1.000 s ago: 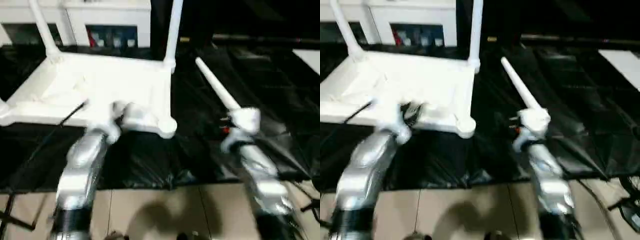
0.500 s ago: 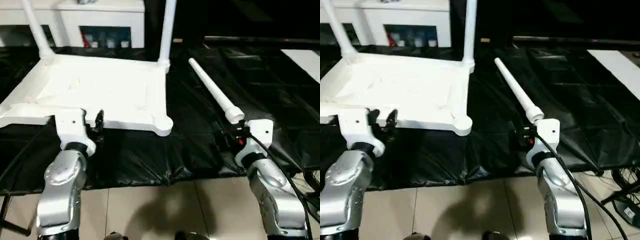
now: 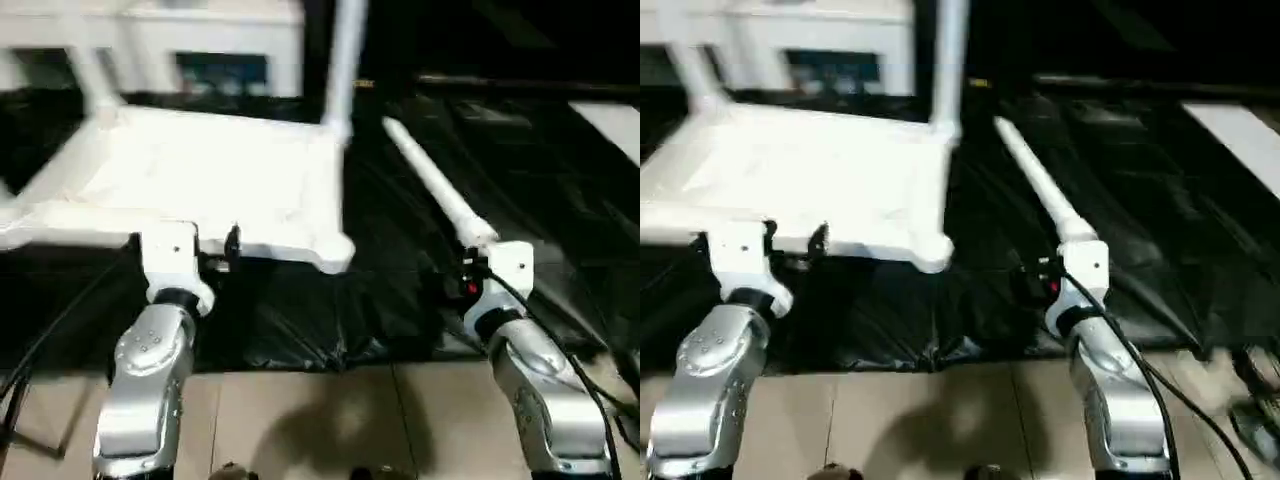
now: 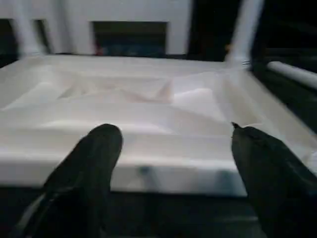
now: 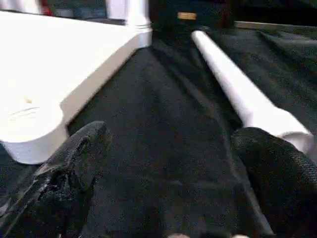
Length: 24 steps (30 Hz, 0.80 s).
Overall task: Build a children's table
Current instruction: Move to table
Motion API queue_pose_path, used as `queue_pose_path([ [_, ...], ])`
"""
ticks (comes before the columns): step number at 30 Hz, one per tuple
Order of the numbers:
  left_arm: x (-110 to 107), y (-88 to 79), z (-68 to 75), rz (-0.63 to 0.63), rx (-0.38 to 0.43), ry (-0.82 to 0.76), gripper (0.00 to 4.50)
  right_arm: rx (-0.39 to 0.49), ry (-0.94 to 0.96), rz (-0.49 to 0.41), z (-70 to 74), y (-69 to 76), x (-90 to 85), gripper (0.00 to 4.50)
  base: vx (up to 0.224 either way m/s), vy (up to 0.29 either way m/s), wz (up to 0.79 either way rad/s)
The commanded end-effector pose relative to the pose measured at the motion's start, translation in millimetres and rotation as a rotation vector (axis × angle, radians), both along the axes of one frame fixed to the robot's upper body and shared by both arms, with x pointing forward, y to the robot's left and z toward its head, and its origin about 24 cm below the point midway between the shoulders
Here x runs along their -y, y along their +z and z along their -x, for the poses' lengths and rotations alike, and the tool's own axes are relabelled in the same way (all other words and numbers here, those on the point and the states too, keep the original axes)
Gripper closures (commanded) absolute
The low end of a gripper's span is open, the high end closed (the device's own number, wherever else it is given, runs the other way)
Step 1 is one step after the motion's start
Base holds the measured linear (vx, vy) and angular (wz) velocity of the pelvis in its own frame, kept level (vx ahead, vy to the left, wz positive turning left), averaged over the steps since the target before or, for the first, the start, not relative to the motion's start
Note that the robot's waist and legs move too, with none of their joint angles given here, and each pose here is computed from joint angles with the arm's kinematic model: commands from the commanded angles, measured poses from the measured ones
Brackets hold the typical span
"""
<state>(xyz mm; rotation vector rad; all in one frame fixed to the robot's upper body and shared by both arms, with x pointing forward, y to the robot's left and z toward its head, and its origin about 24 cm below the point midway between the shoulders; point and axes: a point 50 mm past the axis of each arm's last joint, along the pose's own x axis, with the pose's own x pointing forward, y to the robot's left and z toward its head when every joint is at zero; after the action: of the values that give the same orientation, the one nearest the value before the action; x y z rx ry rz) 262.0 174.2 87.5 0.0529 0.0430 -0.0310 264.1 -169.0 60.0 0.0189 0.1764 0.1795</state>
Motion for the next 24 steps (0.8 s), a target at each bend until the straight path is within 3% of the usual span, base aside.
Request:
queue_pose_path([
  [1,0,2.2,3.4,-0.01,0.014,0.01,0.28,-0.011,-0.001,-0.007,-0.6,0.6,1.4,0.0,0.059,-0.269,0.53],
  [3,-2,1.2,3.4,0.01,0.006,0.028,0.01,-0.01,0.014,-0.006,0.1,1.7,0.8,0.0,0.063,-0.314,0.47],
  [7,-3,-2.7,1.8,-0.021,-0.023,0.024,0.0,-0.01,0.022,-0.002,2.4,2.9,0.7,0.0,0.123,-0.216,0.2],
  [12,-1,-0.9,-1.0,-0.015,-0.001,0.008,0.0,-0.007,0.078,0.018,3.4,7.0,-4.9,0.0,-0.018,-0.196,0.31],
  [17,2,-1.0,4.3,-0.018,-0.007,-0.01,0.0,-0.014,0.108,0.009,2.0,7.1,-10.4,0.0,-0.029,-0.063,0.28],
  [24,-2,-1.1,8.4,-0.018,-0.012,-0.002,0.0,-0.023,0.126,0.006,3.5,5.4,-18.2,0.0,0.136,-0.053,0.21],
])
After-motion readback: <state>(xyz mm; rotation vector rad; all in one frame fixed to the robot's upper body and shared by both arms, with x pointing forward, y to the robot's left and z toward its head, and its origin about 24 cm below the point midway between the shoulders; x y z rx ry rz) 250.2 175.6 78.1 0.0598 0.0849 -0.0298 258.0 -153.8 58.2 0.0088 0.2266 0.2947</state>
